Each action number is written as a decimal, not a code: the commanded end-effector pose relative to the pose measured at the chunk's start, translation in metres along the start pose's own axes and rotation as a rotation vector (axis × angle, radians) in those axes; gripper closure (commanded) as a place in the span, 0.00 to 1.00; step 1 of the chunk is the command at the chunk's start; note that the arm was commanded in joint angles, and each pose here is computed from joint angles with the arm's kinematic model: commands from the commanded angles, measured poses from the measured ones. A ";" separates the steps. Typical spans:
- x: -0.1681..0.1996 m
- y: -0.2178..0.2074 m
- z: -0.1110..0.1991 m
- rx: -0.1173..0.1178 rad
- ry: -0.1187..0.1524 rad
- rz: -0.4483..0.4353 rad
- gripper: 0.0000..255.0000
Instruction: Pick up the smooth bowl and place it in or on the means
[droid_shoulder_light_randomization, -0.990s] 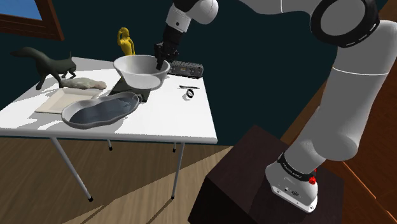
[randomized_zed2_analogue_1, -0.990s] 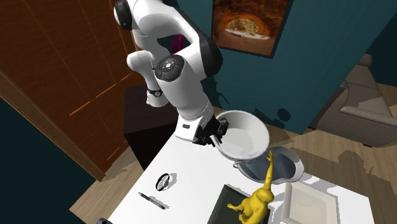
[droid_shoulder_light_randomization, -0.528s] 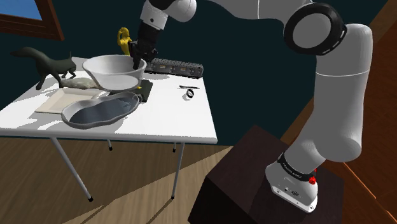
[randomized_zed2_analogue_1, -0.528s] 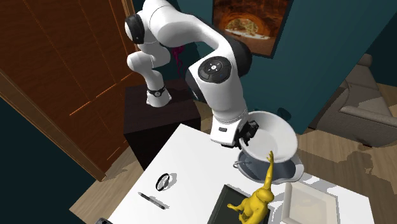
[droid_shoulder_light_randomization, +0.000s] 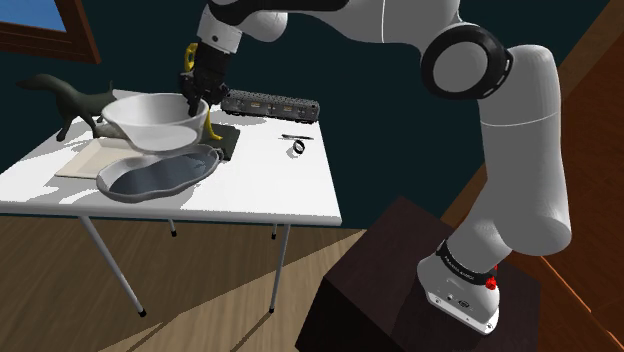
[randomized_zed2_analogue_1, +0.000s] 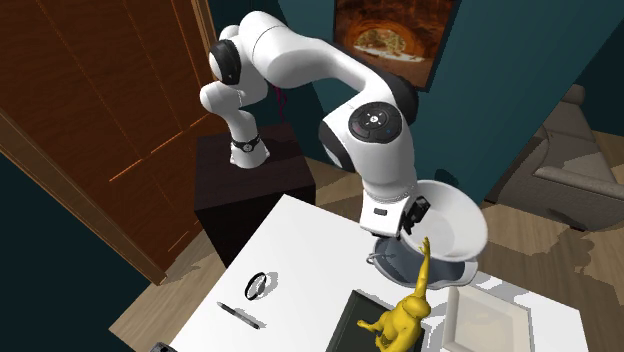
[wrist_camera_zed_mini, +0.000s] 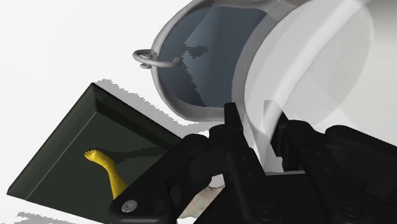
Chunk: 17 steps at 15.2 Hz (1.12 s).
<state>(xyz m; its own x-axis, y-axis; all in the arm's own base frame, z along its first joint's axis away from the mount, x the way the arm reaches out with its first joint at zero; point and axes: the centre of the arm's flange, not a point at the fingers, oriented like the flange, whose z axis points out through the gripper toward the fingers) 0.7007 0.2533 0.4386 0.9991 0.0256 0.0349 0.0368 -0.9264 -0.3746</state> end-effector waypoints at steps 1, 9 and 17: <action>0.000 0.004 0.010 0.001 0.002 0.000 1.00; -0.001 0.020 0.049 0.001 0.002 0.000 1.00; -0.002 0.024 0.060 0.001 0.002 0.000 1.00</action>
<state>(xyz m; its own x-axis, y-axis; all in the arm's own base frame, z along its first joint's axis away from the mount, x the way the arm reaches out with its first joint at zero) 0.7011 0.2534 0.3736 0.9991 0.0252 0.0352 0.0365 -0.9265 -0.3745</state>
